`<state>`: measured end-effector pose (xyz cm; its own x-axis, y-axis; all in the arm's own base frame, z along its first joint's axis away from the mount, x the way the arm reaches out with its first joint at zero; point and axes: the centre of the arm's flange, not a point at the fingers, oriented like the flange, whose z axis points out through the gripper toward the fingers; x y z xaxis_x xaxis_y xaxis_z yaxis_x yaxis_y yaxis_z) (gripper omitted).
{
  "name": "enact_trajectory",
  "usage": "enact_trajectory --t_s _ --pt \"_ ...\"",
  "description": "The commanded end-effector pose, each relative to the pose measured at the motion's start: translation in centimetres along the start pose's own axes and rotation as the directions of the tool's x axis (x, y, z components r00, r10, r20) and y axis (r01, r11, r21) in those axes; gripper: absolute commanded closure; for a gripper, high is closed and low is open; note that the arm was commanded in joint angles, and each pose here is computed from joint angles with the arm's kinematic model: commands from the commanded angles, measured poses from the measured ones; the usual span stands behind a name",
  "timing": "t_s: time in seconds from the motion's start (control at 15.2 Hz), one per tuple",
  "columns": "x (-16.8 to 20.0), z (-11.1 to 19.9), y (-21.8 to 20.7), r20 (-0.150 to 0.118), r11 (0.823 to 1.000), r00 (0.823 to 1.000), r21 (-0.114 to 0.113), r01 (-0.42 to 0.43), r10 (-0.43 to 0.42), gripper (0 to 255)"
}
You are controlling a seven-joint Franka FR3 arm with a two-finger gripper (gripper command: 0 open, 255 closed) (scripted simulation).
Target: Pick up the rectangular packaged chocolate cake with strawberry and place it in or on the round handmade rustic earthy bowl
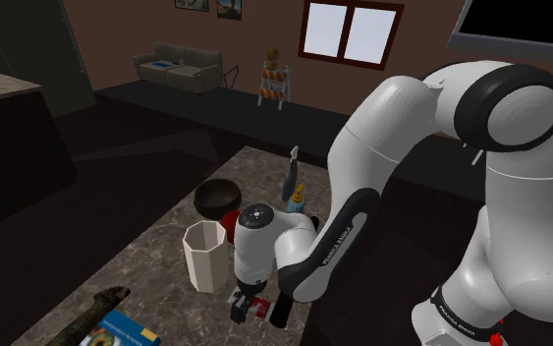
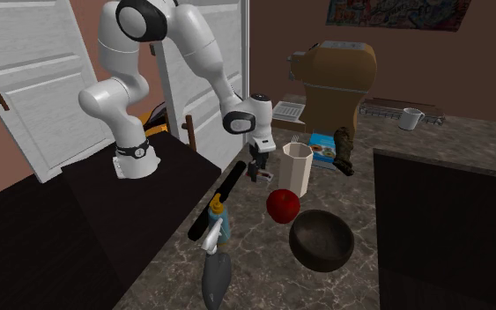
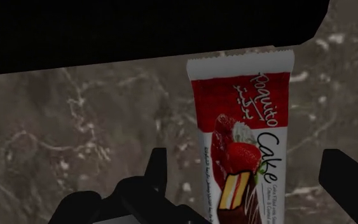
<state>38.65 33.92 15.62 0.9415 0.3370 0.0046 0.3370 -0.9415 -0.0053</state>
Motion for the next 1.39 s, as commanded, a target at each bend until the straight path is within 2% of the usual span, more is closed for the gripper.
enact_trajectory --t_s 0.0,0.33,0.4,0.99,1.32 --pt "0.1 0.3 0.1 0.000 1.000 1.000 0.000 0.000 0.000 0" --pt "0.1 0.3 0.1 0.000 1.000 1.000 0.000 0.000 0.000 0" --pt "0.1 0.3 0.1 0.000 1.000 1.000 0.000 0.000 0.000 255" --pt "0.1 0.3 0.1 0.000 1.000 1.000 0.000 0.000 0.000 255" --pt "0.1 -2.4 0.0 0.000 1.000 1.000 0.000 0.000 0.000 255"
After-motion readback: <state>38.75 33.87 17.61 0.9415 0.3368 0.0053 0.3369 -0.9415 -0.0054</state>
